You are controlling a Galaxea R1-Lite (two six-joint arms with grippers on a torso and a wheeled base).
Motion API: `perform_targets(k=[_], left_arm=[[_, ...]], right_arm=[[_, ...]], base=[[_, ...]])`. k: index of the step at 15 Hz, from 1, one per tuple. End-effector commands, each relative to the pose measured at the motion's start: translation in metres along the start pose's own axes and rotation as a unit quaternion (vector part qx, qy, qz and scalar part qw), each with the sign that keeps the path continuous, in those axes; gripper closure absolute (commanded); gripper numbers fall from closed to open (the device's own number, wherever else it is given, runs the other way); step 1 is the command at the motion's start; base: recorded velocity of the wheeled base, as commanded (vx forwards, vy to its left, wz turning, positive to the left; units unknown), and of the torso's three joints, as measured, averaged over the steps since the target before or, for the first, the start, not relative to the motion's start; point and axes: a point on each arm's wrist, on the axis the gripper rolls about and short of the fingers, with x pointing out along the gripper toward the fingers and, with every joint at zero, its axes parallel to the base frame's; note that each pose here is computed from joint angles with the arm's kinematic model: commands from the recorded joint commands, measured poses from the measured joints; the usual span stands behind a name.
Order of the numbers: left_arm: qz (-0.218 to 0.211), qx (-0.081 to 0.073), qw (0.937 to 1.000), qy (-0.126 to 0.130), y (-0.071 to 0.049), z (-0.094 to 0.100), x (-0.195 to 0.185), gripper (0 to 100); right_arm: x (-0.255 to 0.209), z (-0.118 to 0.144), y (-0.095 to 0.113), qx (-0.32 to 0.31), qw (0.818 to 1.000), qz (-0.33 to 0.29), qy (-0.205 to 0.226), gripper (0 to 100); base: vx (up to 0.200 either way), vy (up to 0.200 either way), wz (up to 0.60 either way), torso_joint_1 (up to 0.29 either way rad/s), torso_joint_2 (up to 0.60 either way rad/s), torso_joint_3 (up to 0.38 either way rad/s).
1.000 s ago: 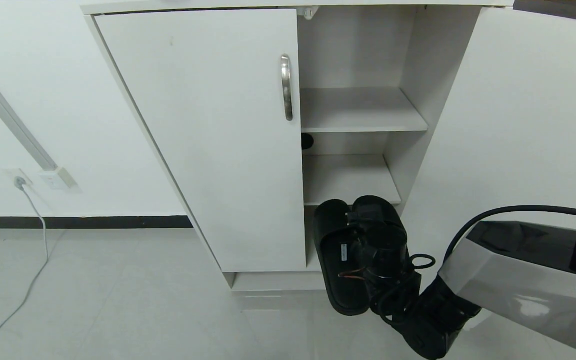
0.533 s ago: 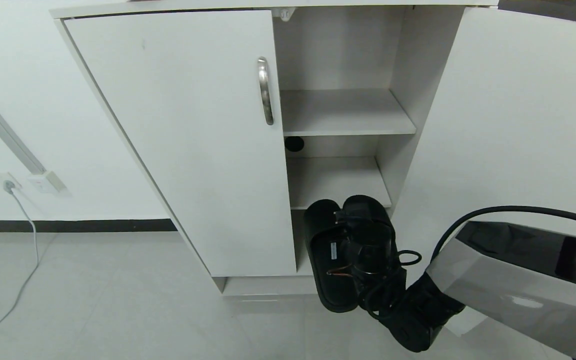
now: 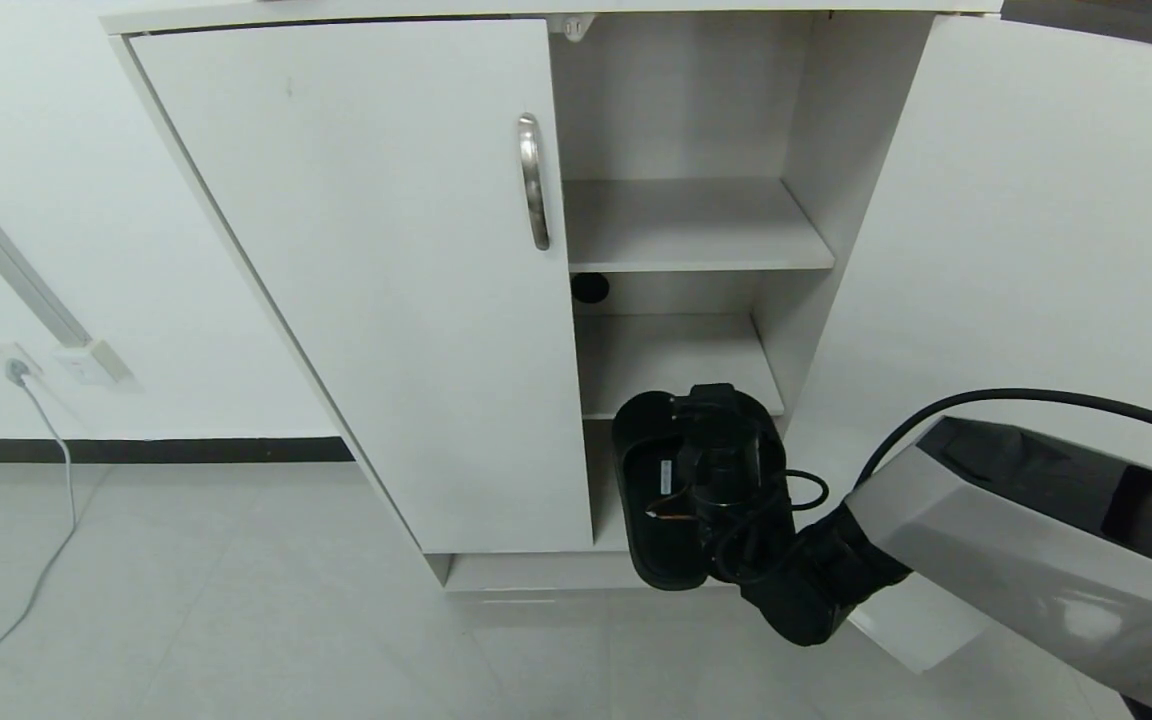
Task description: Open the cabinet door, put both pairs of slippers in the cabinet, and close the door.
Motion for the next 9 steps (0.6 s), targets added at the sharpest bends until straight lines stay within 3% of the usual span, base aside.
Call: perform_targets(k=[1,2,9], left_arm=[[0.0,0.0,1.0,0.001,0.0,0.0,0.0001,100],[0.0,0.0,1.0,0.001,0.0,0.0,0.0001,100],[0.0,0.0,1.0,0.001,0.0,0.0,0.0001,100]], right_arm=[[0.0022,-0.0008,0.0008,0.001,1.0,-0.006,-0.003,100],[0.0023,-0.0004,0.0008,0.0,1.0,-0.008,-0.003,100],[0.0039,-0.0063,0.0014,-0.004,1.0,-0.009,0.001,100]], base=[[0.0,0.0,0.0,0.0,0.0,0.0],[0.0,0.0,0.0,0.0,0.0,0.0],[0.2,0.0,0.0,0.0,0.0,0.001]])
